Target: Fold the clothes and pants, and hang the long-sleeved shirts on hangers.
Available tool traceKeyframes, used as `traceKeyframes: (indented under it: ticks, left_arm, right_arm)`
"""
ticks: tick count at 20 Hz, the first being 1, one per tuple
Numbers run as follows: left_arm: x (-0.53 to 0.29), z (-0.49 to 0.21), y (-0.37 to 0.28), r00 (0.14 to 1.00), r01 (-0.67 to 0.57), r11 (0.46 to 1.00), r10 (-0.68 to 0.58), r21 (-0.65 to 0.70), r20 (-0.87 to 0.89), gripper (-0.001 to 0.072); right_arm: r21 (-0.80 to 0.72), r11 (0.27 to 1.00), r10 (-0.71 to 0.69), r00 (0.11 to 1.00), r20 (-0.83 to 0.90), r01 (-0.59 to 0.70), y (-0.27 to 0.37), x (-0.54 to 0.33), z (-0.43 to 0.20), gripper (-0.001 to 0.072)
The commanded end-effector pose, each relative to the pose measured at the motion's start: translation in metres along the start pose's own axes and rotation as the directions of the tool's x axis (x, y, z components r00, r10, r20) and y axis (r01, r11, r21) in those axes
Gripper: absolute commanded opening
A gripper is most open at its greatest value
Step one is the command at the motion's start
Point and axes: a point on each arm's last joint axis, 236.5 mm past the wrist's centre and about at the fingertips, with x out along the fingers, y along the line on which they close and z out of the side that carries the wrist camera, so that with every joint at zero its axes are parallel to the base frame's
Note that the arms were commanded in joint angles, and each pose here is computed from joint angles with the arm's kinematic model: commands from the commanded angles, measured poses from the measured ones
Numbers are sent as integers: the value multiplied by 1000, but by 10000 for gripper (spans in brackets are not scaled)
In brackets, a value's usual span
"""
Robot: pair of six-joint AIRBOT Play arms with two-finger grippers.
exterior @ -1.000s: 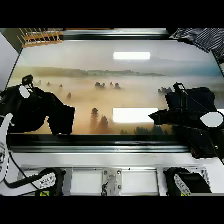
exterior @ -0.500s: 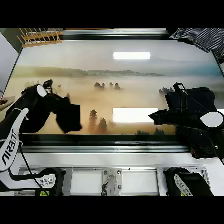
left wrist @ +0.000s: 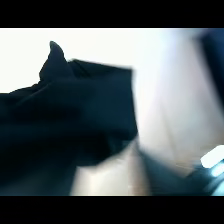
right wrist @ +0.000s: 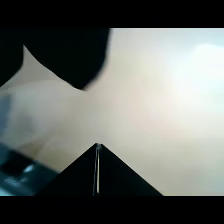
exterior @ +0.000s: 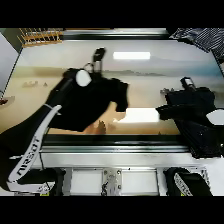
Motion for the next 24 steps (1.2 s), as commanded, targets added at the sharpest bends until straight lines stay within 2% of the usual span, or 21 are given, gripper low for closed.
traceKeyframes:
  ticks: [1, 4, 6, 8, 10, 12, 14, 15, 17, 20, 24]
  left_arm:
    - [6, 11, -31, 1000, 29, 1000, -29, 7, -9, 671]
    - [-28, 12, 64, 981, -193, 979, 190, -60, -47, 672]
    - [-64, -12, 132, 947, -319, 937, 309, -141, -90, 671]
    - [-102, -54, 198, 910, -414, 873, 390, -260, -138, 671]
    - [-135, -109, 256, 872, -490, 777, 442, -395, -212, 671]
    - [-157, -167, 300, 841, -538, 658, 457, -526, -288, 672]
    - [-168, -212, 329, 841, -526, 535, 441, -661, -313, 671]
    - [-167, -225, 337, 854, -497, 490, 422, -716, -305, 671]
    - [-159, -238, 345, 878, -444, 458, 394, -770, -272, 671]
    - [-136, -242, 350, 900, -406, 437, 347, -803, -266, 671]
    - [-101, -229, 342, 910, -411, 499, 280, -763, -307, 671]
  right_arm:
    - [35, 959, -281, 959, 17, 281, -78, -34, 11, 12]
    - [126, 938, -325, 946, -3, 323, -100, -46, 2, 12]
    - [132, 939, -315, 948, -37, 317, -99, -45, -6, 12]
    - [134, 942, -302, 952, -53, 306, -97, -42, -10, 12]
    - [149, 941, -298, 952, -63, 304, -97, -40, -14, 12]
    - [172, 940, -286, 955, -74, 295, -96, -36, -19, 12]
    - [197, 943, -258, 963, -82, 269, -92, -29, -24, 12]
    - [207, 943, -247, 965, -89, 260, -91, -26, -28, 12]
    - [225, 942, -230, 967, -110, 249, -90, -19, -36, 12]
    - [249, 940, -207, 969, -135, 235, -90, -11, -46, 12]
    - [271, 936, -185, 969, -166, 226, -92, -2, -54, 12]
